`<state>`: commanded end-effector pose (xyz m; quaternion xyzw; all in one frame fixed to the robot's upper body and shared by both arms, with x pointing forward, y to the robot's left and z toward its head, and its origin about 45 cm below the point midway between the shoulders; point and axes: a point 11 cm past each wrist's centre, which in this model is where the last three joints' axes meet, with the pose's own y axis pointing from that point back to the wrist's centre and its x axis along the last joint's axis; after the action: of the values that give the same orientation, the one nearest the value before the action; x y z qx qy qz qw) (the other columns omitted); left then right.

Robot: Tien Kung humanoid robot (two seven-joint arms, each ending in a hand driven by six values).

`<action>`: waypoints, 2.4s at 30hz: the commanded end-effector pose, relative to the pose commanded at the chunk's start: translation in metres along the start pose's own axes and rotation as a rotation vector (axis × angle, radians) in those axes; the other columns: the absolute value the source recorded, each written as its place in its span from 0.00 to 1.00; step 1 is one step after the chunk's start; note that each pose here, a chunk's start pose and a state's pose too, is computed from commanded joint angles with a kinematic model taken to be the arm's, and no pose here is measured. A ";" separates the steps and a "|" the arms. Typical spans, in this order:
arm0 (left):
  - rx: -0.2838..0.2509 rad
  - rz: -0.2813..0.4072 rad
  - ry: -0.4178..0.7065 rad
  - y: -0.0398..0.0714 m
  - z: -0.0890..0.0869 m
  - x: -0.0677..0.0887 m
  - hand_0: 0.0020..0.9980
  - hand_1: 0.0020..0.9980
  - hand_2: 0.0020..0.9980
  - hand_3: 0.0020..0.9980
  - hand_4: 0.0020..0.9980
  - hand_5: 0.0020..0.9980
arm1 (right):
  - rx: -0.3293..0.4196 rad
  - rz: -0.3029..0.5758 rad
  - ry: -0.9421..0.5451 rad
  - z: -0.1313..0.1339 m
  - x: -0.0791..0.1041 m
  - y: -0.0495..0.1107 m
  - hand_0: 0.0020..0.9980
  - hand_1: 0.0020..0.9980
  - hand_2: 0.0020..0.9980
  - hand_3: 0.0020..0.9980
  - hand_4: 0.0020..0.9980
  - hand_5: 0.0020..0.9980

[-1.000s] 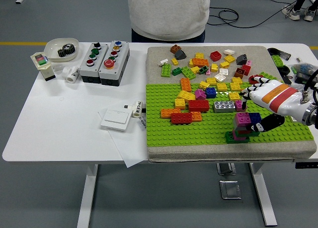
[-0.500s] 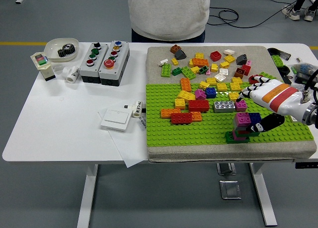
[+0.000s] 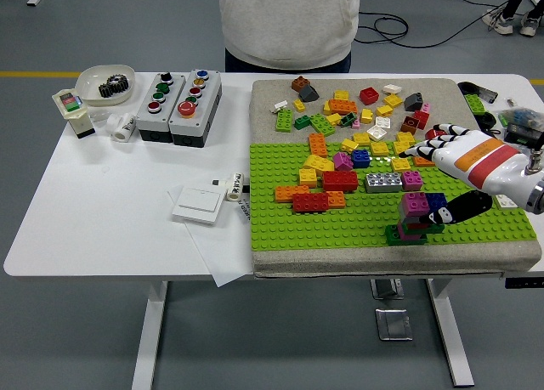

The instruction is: Pick up the brick,pile it on top of brick,press brick,pick up the brick,pile it on top of brick,press brick

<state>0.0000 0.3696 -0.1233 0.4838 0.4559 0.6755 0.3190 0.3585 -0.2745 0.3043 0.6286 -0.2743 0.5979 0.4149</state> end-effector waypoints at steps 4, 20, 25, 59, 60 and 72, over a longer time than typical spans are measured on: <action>0.003 0.001 0.000 0.000 -0.001 0.000 0.58 0.72 0.69 0.55 0.56 0.61 | -0.008 0.113 -0.072 -0.002 0.012 0.007 0.84 0.79 0.87 0.89 0.98 0.45; 0.006 0.003 -0.008 0.000 -0.002 0.001 0.59 0.72 0.69 0.55 0.56 0.61 | 0.150 0.211 -0.099 -0.017 0.019 0.028 0.67 0.65 0.70 0.57 0.72 0.42; 0.002 0.001 -0.005 0.000 0.000 0.000 0.59 0.72 0.69 0.55 0.56 0.61 | 0.155 0.181 -0.082 -0.019 0.012 0.029 0.67 0.65 0.70 0.57 0.72 0.42; -0.007 -0.006 -0.002 0.000 0.004 -0.003 0.60 0.72 0.68 0.55 0.56 0.61 | 0.173 0.065 -0.061 -0.024 -0.021 0.026 0.59 0.57 0.61 0.52 0.72 0.40; -0.007 -0.006 -0.002 0.000 0.004 -0.003 0.60 0.72 0.68 0.55 0.56 0.61 | 0.174 0.064 -0.062 -0.025 -0.021 0.026 0.59 0.57 0.61 0.52 0.72 0.40; -0.010 -0.007 -0.001 0.000 0.006 -0.003 0.60 0.72 0.68 0.55 0.56 0.62 | 0.170 0.048 -0.064 -0.023 -0.027 0.024 0.59 0.57 0.61 0.52 0.72 0.40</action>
<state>0.0063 0.3687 -0.1232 0.4811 0.4539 0.6764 0.3241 0.3222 -0.2712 0.2807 0.6736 -0.2506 0.6084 0.3365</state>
